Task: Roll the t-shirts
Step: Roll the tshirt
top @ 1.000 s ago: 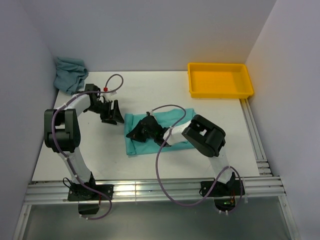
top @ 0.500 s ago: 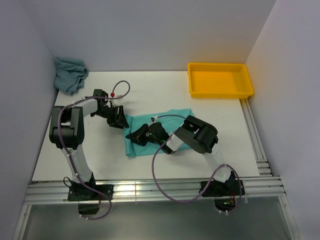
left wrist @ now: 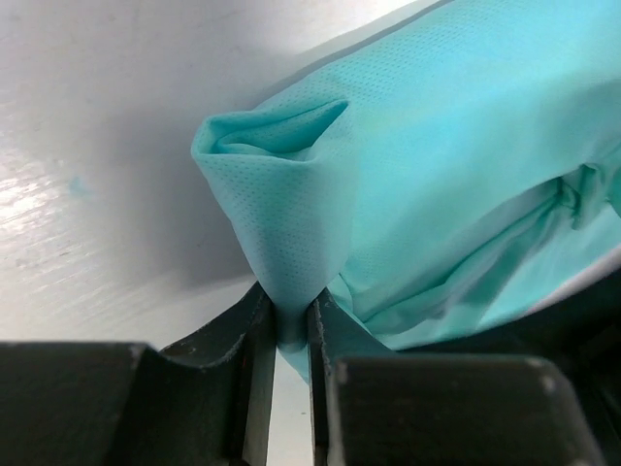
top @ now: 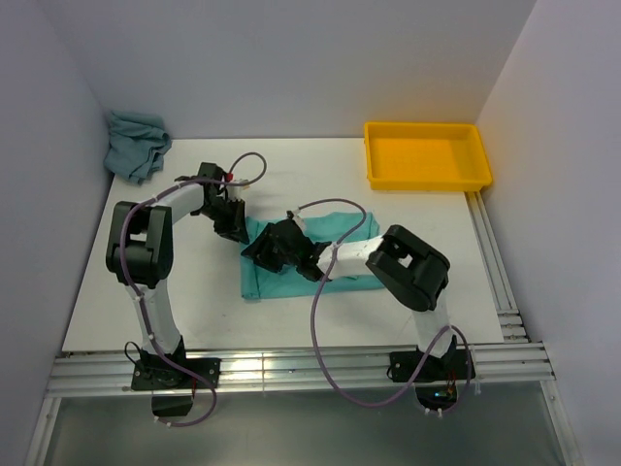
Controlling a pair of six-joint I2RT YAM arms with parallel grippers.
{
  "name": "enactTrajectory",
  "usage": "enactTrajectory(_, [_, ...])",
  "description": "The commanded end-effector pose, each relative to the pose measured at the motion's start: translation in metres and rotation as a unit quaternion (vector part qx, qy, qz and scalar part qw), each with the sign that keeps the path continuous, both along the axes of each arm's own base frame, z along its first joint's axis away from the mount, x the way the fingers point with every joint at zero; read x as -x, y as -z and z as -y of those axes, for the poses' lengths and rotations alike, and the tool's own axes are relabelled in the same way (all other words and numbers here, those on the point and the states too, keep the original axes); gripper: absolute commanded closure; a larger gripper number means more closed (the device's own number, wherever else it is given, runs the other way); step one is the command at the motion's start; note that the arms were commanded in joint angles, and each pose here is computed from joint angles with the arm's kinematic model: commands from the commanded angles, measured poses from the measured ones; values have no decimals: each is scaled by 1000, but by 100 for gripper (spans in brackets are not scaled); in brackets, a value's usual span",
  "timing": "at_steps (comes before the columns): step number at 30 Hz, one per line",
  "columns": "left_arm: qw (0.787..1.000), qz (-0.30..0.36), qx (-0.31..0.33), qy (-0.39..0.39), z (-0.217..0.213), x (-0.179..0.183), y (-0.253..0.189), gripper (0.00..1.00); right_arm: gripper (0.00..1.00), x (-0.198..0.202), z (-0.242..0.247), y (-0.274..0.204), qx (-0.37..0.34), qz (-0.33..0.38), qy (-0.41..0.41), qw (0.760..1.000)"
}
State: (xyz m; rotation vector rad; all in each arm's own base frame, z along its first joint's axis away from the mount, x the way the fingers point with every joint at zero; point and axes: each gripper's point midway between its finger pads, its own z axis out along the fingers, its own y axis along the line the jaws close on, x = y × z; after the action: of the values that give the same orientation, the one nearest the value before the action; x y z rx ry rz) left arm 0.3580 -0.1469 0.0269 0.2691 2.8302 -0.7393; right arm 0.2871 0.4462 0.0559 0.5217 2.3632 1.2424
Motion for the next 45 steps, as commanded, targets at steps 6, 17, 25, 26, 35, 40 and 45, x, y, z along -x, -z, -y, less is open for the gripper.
enactTrajectory(6, [999,5,-53,3,-9,-4,0,80,42,21,12,-6,194,42,-5,980])
enactTrajectory(17, [998,5,-61,9,-6,-3,-2,78,41,49,1,-2,295,57,-29,953])
enactTrajectory(25, [998,5,-64,8,-5,-3,-4,75,41,60,-3,9,315,52,-47,947])
enactTrajectory(26, [998,5,-64,10,-5,-3,-3,75,42,60,-3,9,314,51,-46,947])
enactTrajectory(35, [998,6,-59,9,-3,-3,-5,74,51,74,2,20,294,38,-52,954])
enactTrajectory(40, [999,8,-48,13,1,-4,-9,72,61,76,2,19,282,38,-54,957])
enactTrajectory(45, [999,28,-10,25,12,-12,-32,53,78,79,1,15,220,31,-51,974])
